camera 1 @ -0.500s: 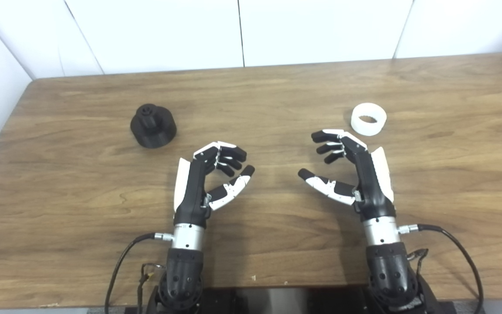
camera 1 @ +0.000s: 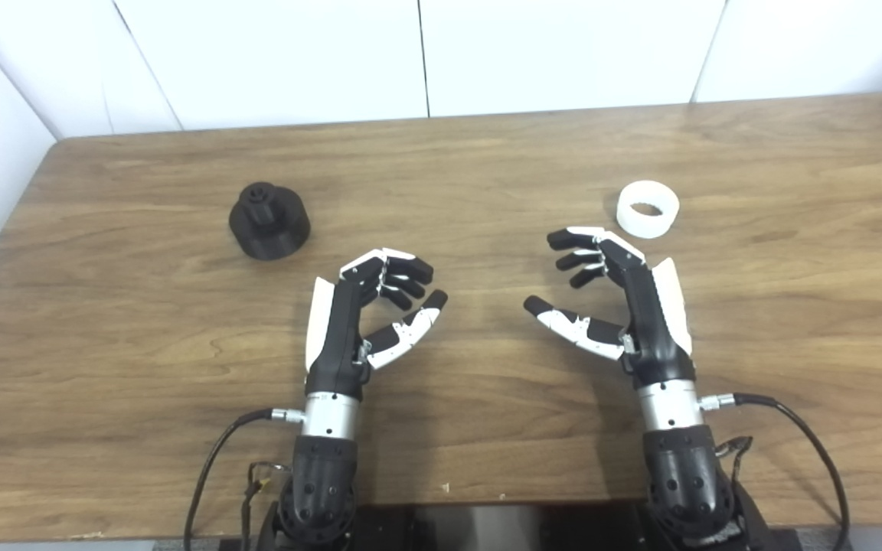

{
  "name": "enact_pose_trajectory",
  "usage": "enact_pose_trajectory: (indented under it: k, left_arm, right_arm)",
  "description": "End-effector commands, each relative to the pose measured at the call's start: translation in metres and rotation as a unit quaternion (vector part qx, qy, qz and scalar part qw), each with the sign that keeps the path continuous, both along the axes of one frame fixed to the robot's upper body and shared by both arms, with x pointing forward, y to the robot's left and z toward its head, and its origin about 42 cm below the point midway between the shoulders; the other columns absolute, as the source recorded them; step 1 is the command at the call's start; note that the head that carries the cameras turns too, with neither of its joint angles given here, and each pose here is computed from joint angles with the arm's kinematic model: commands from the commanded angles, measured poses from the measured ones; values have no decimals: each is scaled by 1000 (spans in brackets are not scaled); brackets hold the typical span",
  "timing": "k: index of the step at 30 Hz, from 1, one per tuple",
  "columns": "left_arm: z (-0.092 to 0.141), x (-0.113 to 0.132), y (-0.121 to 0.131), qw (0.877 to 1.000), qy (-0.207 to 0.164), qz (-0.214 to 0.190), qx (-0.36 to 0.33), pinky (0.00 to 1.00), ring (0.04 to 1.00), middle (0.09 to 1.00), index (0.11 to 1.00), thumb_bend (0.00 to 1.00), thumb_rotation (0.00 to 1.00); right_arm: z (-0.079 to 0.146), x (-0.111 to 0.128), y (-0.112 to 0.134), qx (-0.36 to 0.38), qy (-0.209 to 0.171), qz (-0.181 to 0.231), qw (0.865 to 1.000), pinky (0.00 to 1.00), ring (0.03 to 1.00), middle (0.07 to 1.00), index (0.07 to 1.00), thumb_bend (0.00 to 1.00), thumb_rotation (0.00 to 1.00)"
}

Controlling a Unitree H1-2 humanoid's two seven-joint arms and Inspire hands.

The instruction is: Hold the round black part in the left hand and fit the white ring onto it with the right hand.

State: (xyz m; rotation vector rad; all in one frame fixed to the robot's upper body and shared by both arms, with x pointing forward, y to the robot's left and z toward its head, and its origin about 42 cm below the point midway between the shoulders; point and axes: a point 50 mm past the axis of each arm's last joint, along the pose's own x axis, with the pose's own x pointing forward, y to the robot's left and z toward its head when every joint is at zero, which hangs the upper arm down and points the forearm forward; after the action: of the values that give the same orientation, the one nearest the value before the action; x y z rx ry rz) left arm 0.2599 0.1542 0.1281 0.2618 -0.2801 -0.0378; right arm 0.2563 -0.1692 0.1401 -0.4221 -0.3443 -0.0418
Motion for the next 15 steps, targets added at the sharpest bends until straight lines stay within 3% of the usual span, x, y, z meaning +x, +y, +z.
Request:
enact_pose_trajectory:
  k: [1,15]
  left_arm:
    - [15,4,-2,999,-39,-2,-2,400,496,540,490,499,64]
    - [15,3,-2,999,-41,-2,0,405,495,539,490,498,64]
  right_arm:
    - [5,-7,21,50,-9,-10,999,469,592,672,660,641,171]
    - [5,-8,19,49,-5,-9,999,469,594,669,660,645,170]
